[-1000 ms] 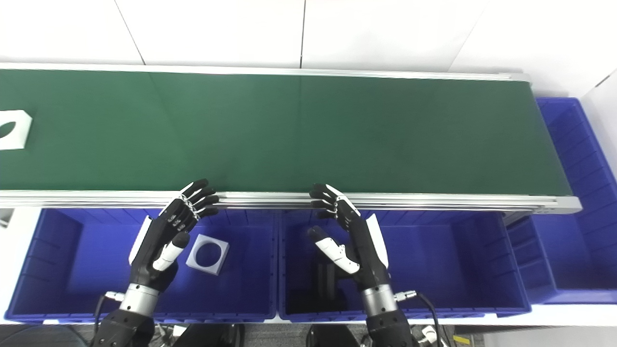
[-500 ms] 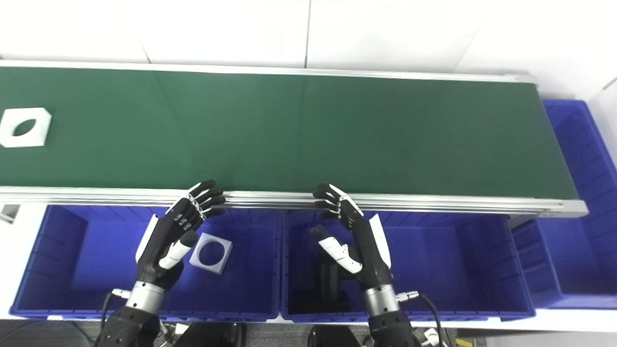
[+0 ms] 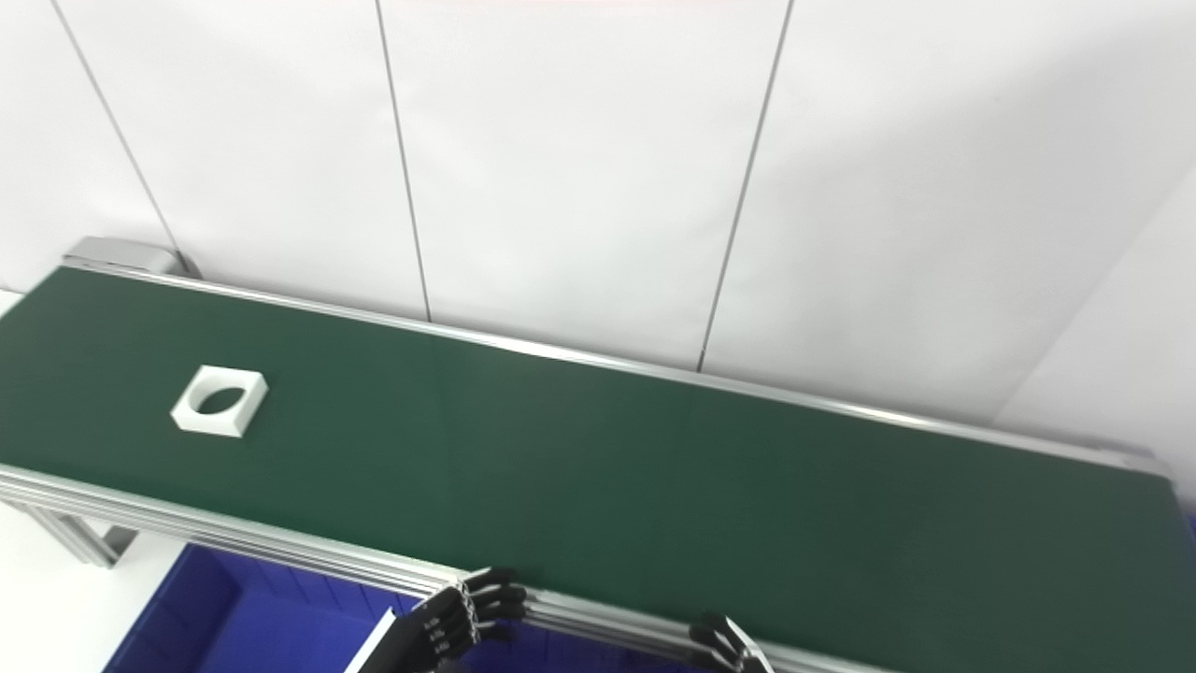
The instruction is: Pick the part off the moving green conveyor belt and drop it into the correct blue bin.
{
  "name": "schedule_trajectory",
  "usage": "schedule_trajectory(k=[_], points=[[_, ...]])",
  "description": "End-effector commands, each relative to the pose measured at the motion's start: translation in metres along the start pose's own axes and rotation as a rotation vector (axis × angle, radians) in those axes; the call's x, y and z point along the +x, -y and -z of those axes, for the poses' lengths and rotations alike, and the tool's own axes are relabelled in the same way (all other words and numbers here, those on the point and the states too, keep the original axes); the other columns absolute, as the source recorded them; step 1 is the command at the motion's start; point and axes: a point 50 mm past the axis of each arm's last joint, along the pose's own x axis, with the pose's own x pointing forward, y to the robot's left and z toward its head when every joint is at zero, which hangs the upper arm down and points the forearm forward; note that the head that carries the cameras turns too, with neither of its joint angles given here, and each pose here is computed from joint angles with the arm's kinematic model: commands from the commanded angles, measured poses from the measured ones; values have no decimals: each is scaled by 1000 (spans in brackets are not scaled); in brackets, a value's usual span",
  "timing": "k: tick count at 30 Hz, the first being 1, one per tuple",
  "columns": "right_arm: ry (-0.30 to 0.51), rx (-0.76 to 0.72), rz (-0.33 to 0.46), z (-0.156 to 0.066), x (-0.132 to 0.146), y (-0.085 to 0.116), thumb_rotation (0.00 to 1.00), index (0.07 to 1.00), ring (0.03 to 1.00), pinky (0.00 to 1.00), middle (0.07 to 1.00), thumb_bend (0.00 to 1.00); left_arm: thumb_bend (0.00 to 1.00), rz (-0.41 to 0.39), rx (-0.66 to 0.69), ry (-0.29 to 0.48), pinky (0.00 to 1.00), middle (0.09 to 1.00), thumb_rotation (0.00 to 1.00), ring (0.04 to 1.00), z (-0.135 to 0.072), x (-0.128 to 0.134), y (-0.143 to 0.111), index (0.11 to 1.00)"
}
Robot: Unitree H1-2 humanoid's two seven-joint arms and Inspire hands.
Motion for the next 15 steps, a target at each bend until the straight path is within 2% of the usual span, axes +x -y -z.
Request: schedule_trajectory(k=[1, 15], points=[[79, 10, 14, -8, 4, 2, 889, 849, 737, 636, 797, 622, 945, 28, 39, 62, 690, 767, 621, 743, -11, 5, -2, 796], [80, 18, 15, -7, 8, 3, 906, 850, 729, 620, 790, 604, 948, 25, 90, 77, 680, 762, 597, 735, -20, 5, -13, 791]])
